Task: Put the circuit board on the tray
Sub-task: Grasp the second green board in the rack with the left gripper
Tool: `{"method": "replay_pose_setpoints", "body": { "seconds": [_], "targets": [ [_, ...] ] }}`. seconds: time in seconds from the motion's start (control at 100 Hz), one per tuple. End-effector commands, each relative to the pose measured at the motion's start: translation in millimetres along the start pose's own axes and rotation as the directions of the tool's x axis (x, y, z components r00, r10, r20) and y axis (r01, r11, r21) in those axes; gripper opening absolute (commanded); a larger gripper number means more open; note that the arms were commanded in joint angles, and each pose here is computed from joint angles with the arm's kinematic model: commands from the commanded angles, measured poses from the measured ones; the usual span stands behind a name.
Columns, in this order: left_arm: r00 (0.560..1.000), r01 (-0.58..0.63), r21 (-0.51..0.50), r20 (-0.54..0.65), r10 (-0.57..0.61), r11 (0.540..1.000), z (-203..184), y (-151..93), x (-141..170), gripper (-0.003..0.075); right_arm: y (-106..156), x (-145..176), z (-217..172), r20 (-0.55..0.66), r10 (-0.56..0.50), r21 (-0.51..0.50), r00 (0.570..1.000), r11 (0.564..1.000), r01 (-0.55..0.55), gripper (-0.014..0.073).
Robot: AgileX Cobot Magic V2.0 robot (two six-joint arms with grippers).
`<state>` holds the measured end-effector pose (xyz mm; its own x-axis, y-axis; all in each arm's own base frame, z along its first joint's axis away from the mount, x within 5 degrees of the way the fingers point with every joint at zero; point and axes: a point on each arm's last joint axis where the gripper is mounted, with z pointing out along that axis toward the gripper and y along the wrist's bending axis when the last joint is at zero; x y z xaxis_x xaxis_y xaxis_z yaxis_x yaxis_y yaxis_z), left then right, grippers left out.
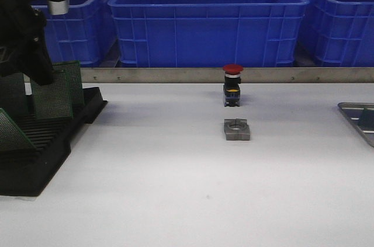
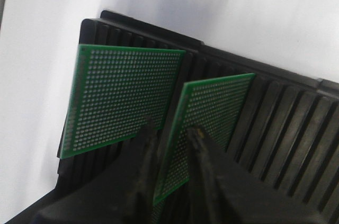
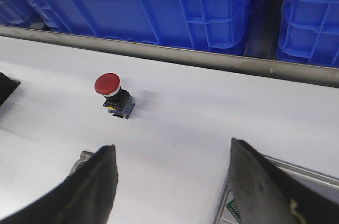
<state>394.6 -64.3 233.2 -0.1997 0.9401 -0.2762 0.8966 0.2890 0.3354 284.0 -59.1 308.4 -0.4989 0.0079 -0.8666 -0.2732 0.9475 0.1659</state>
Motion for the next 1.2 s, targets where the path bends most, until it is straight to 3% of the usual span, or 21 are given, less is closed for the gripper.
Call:
{"method": "replay_pose_setpoints", "body": {
  "seconds": [0.0,0.22,0.5,0.95,1.19],
  "targets": [
    [0.999,0.014,-0.085,0.050,-0.010,0.996,-24.3,8.9,-7.9,0.0037,7.7,-14.4,-11.2,0.068,-0.019,-0.008,0.997,1.000,0.019,0.0477],
    [0.999,0.013,-0.081,0.049,-0.009,0.997,-25.8,8.3,-8.0,-0.0020,7.6,-14.5,-11.2,0.068,-0.020,-0.007,0.997,1.000,0.021,0.0477],
    [0.999,0.009,-0.057,0.044,-0.006,0.998,-31.2,7.6,-9.1,-0.0020,7.6,-14.5,-11.2,0.068,-0.020,-0.007,0.997,1.000,0.021,0.0477],
    [0.992,0.012,-0.101,0.123,0.000,0.995,-81.5,22.7,-28.1,-0.0020,7.7,-14.4,-11.2,0.068,-0.020,-0.008,0.997,1.000,0.021,0.0477],
    [0.976,0.056,0.025,0.210,-0.060,0.998,-90.7,13.7,-38.0,-0.0020,9.8,-13.9,-11.3,0.062,-0.020,-0.031,0.998,0.999,0.022,0.0477]
  ]
}}
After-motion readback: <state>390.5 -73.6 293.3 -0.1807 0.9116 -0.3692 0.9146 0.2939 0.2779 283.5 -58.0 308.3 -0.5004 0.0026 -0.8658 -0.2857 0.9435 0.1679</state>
